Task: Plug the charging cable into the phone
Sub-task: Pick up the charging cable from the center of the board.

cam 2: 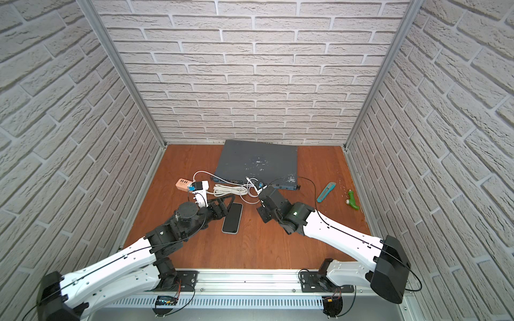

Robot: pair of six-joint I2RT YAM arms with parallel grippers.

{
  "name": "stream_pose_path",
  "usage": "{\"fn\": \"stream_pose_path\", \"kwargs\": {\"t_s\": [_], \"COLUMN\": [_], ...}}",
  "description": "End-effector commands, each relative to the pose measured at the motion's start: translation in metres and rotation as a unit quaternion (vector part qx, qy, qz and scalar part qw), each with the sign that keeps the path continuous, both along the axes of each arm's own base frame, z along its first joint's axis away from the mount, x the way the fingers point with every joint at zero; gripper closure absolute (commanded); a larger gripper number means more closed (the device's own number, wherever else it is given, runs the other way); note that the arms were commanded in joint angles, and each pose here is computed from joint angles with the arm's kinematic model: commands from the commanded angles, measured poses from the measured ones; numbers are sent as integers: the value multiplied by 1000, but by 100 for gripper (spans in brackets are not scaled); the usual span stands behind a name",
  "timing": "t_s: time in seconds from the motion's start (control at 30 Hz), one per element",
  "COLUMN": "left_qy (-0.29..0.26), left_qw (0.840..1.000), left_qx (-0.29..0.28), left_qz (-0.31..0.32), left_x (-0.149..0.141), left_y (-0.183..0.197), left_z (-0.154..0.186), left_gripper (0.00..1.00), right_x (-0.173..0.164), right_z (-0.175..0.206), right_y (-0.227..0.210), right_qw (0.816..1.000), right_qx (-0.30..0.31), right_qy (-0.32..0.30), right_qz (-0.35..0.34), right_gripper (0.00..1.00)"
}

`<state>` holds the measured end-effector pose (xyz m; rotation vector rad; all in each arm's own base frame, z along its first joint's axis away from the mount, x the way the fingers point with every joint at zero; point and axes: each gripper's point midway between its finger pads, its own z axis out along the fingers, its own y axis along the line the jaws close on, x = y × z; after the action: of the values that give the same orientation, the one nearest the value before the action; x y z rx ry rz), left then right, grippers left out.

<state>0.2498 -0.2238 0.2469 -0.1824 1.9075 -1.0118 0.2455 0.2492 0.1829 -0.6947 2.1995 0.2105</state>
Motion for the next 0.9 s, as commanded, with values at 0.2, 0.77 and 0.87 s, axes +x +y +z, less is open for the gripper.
{"fn": "stream_pose_path", "kwargs": {"t_s": [0.2,0.77,0.87], "left_qy": [-60,-51,-51], "left_qw": [995,990,989], "left_qx": [-70,-94,-95], "left_qz": [-47,-94,-97], "left_x": [17,26,29], "left_y": [-44,-79,-81], "left_z": [65,79,81], "left_gripper": [30,46,52], "right_x": [-7,-18,-17], "right_z": [37,36,33], "right_y": [1,-2,-4], "right_qw": [996,996,996], "right_qx": [41,28,16], "right_qy": [-74,-75,-80], "right_qz": [23,41,39], "right_gripper": [97,97,97]}}
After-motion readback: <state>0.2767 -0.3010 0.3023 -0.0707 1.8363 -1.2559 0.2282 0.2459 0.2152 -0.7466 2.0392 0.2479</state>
